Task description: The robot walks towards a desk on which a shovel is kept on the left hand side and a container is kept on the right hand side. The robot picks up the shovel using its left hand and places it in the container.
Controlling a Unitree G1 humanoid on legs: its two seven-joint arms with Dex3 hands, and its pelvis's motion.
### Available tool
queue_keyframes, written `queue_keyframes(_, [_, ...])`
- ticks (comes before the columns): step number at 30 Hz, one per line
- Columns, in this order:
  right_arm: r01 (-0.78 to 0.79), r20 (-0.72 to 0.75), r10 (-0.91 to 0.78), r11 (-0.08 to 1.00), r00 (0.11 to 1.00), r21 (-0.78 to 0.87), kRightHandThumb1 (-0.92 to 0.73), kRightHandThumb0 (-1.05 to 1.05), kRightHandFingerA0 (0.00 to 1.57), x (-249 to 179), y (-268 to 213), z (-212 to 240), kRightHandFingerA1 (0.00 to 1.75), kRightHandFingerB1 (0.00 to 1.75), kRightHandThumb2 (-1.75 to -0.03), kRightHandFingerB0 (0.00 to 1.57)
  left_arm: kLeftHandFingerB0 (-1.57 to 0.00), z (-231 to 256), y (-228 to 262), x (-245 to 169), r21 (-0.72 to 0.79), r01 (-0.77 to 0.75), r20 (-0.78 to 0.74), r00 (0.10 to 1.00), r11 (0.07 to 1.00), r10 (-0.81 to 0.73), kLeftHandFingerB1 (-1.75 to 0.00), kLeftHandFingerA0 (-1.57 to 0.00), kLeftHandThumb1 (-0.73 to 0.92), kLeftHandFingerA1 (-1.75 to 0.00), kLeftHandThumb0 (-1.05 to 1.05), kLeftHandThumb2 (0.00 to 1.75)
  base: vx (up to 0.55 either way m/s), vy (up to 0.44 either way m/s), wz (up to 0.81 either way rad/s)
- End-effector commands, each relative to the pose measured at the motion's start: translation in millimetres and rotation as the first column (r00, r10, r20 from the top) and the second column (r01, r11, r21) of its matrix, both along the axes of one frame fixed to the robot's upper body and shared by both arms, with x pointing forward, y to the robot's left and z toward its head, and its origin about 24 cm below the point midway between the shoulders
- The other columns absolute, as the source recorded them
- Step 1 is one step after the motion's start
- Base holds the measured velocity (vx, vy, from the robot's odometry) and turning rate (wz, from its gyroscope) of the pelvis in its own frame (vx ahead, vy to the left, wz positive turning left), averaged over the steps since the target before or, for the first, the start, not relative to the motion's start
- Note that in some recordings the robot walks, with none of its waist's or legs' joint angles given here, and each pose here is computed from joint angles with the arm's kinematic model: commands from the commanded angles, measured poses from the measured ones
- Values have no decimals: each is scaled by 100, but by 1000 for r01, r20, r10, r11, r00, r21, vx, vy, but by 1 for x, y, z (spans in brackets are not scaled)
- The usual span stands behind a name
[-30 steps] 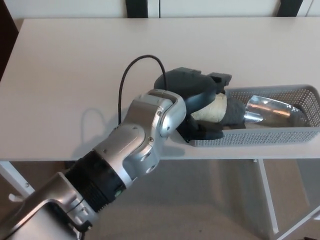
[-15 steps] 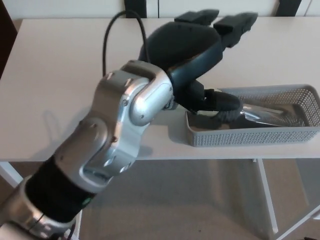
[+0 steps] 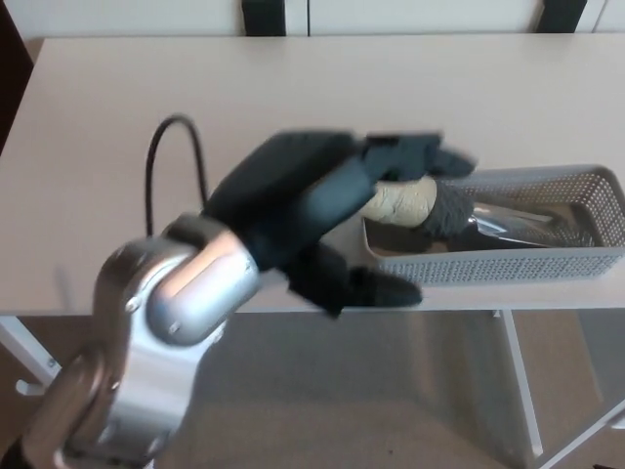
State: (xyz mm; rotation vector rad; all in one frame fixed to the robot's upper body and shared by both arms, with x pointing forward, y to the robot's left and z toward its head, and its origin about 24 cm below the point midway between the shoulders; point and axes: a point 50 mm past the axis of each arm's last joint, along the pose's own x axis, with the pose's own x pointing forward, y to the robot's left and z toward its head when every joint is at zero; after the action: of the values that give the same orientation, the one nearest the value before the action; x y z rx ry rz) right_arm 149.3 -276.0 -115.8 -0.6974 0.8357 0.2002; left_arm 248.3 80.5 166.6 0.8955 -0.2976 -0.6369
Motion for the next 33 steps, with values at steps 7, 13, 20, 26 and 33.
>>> queue_keyframes(7, [45,-46,-45,999,998,-12,-67,-46,42,-15,-11,-4,39,34,-59,37,-46,-11,119,-151,-607,476,-404,506,637,-763,-34,-58,90,-38,-95,68,0,0,0])
queue_keyframes(13, [62,-26,-62,998,998,-3,-66,-44,45,-13,-12,-3,42,36,-60,37,-40,-50,135,-156,-554,371,-539,523,745,-661,-35,-49,85,-39,-96,81,0,0,0])
queue_keyframes(20, [95,11,-95,995,995,7,-67,-44,44,-13,-12,-2,41,36,-60,37,-27,-149,152,-141,-295,-80,-904,347,952,-251,-42,-38,73,-49,-91,109,0,0,0])
queue_keyframes(26, [130,75,-133,990,988,44,-68,-51,46,-14,-9,0,42,36,-60,37,-30,-225,163,-133,-57,-454,-939,327,889,107,-45,-27,66,-47,-86,103,0,0,0])
queue_keyframes(33, [163,120,-170,984,978,73,-76,-64,34,-11,-11,4,34,30,-63,24,0,-268,192,-133,270,-622,-769,320,735,553,-36,-11,68,-47,-88,107,0,0,0])
